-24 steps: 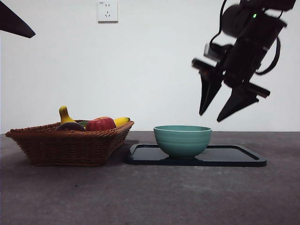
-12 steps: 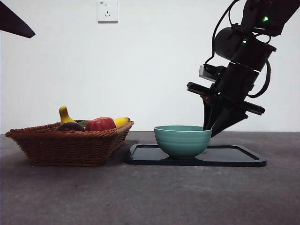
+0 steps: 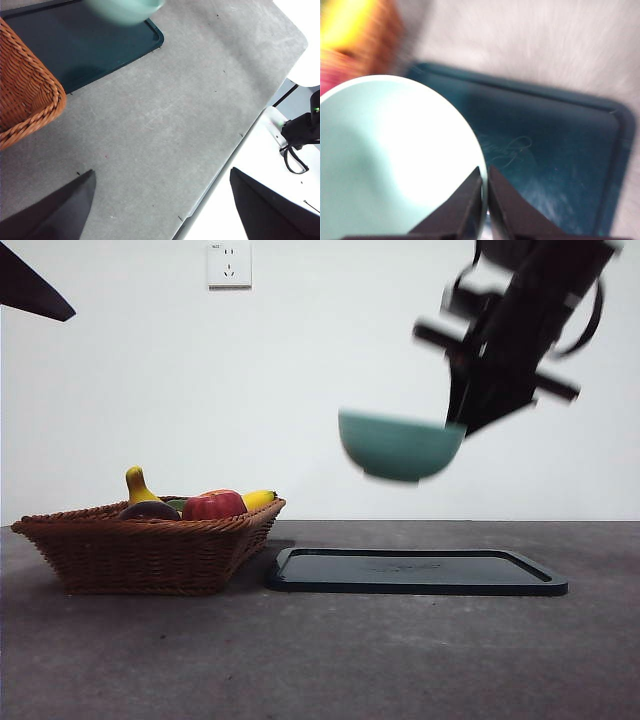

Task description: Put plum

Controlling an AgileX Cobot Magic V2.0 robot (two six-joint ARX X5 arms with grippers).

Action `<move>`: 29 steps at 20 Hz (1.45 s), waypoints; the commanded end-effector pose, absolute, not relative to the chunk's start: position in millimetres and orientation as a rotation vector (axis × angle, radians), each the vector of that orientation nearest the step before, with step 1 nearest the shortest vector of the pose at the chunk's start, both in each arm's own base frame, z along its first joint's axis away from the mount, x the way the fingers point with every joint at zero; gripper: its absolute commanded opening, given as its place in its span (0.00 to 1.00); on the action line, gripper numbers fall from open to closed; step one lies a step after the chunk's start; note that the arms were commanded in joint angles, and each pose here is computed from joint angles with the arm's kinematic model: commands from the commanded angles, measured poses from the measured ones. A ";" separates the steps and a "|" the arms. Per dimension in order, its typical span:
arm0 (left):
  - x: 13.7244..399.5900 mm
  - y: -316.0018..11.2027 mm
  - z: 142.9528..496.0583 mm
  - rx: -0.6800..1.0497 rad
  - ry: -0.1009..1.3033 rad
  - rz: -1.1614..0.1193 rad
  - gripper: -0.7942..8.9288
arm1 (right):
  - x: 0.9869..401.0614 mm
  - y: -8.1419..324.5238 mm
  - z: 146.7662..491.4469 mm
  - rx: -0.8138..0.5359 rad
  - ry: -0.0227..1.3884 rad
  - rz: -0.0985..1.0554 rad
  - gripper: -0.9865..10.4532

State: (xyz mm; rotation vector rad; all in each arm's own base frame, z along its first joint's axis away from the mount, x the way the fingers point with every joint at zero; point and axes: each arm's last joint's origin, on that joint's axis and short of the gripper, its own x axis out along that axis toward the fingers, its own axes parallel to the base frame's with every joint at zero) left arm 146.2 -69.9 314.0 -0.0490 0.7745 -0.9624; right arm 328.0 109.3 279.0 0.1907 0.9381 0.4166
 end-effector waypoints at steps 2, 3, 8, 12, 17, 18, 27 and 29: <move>147.6 -71.3 316.2 -0.040 0.758 -0.977 0.52 | 299.8 109.6 311.0 0.126 0.911 0.467 0.09; 147.6 -71.3 316.2 -0.040 0.758 -0.977 0.52 | 288.0 110.0 319.4 0.108 0.907 0.470 0.09; 147.7 -71.3 316.2 -0.040 0.757 -0.977 0.52 | 244.5 120.1 316.5 0.026 0.905 0.486 0.09; 147.6 -71.3 316.2 -0.040 0.758 -0.977 0.52 | 228.0 133.8 276.2 -0.016 0.975 0.509 0.09; 147.6 -71.3 316.2 -0.040 0.758 -0.977 0.52 | 217.1 142.0 233.1 -0.012 0.996 0.506 0.09; 147.6 -71.3 316.2 -0.040 0.758 -0.977 0.52 | 216.8 141.9 227.5 -0.012 1.008 0.502 0.09; 147.6 -71.3 316.2 -0.040 0.758 -0.977 0.52 | 223.8 148.5 199.0 -0.023 1.072 0.486 0.09; 147.6 -71.3 316.2 -0.040 0.758 -0.977 0.52 | 225.2 149.4 194.5 -0.029 1.089 0.481 0.09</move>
